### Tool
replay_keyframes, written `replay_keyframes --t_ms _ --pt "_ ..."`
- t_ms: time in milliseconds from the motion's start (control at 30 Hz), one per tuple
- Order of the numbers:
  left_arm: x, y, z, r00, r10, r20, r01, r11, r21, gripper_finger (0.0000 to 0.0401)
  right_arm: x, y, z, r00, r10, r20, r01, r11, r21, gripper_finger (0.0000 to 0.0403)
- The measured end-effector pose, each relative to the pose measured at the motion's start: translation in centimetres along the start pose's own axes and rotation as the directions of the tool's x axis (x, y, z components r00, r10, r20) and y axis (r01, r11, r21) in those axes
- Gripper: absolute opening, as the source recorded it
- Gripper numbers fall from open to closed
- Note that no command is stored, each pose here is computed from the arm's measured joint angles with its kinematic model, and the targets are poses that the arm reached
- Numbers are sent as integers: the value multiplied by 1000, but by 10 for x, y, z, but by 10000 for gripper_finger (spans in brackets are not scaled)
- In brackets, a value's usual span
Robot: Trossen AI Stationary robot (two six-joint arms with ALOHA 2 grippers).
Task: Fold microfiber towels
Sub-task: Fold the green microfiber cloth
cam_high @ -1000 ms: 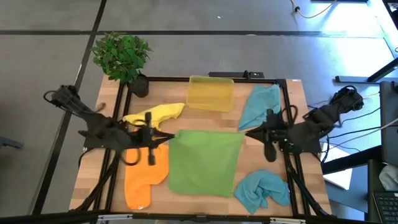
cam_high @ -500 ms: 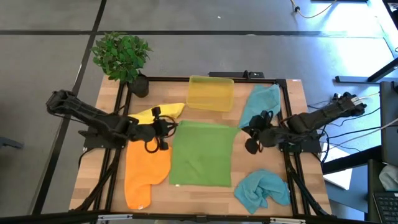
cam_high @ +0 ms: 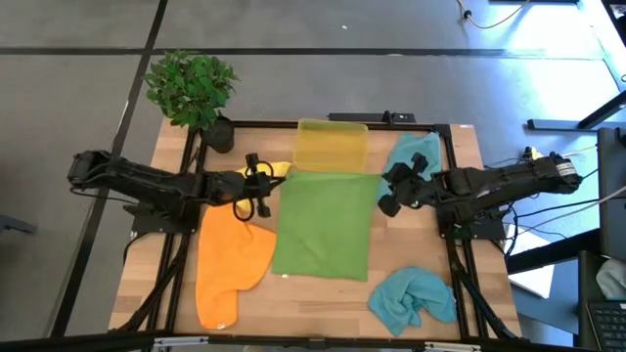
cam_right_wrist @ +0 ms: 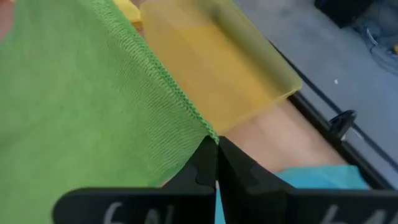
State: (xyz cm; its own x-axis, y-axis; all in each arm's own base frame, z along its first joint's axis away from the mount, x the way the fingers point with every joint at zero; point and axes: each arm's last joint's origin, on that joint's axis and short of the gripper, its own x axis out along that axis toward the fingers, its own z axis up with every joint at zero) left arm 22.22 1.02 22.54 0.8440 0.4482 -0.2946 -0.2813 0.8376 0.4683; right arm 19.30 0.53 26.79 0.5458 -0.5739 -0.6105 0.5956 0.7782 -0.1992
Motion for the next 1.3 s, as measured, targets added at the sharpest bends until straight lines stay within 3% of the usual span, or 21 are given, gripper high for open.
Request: replay_keyframes --t_ms 133,300,600,733,1000,1300 --pt "3 6 1 999 -17 29 17 1000 15 0 7 -8 5 1000 -30 4 30 1000 -2 3" --pt "4 5 -2 996 -83 23 83 996 14 0 10 -10 7 999 34 -21 -34 999 1 3" --pt "-8 -18 6 982 -180 64 170 976 134 0 -4 10 1 983 181 -18 -182 983 -32 2" --pt "-18 -32 9 977 -201 66 187 967 173 0 -13 22 -4 981 193 8 -192 979 -64 2" --pt "-38 -59 8 971 -230 65 209 948 241 0 -3 52 -42 955 292 54 -286 953 -96 2" --pt "-51 -79 -20 947 -319 29 308 933 185 0 3 63 -81 925 378 41 -376 925 -48 2"
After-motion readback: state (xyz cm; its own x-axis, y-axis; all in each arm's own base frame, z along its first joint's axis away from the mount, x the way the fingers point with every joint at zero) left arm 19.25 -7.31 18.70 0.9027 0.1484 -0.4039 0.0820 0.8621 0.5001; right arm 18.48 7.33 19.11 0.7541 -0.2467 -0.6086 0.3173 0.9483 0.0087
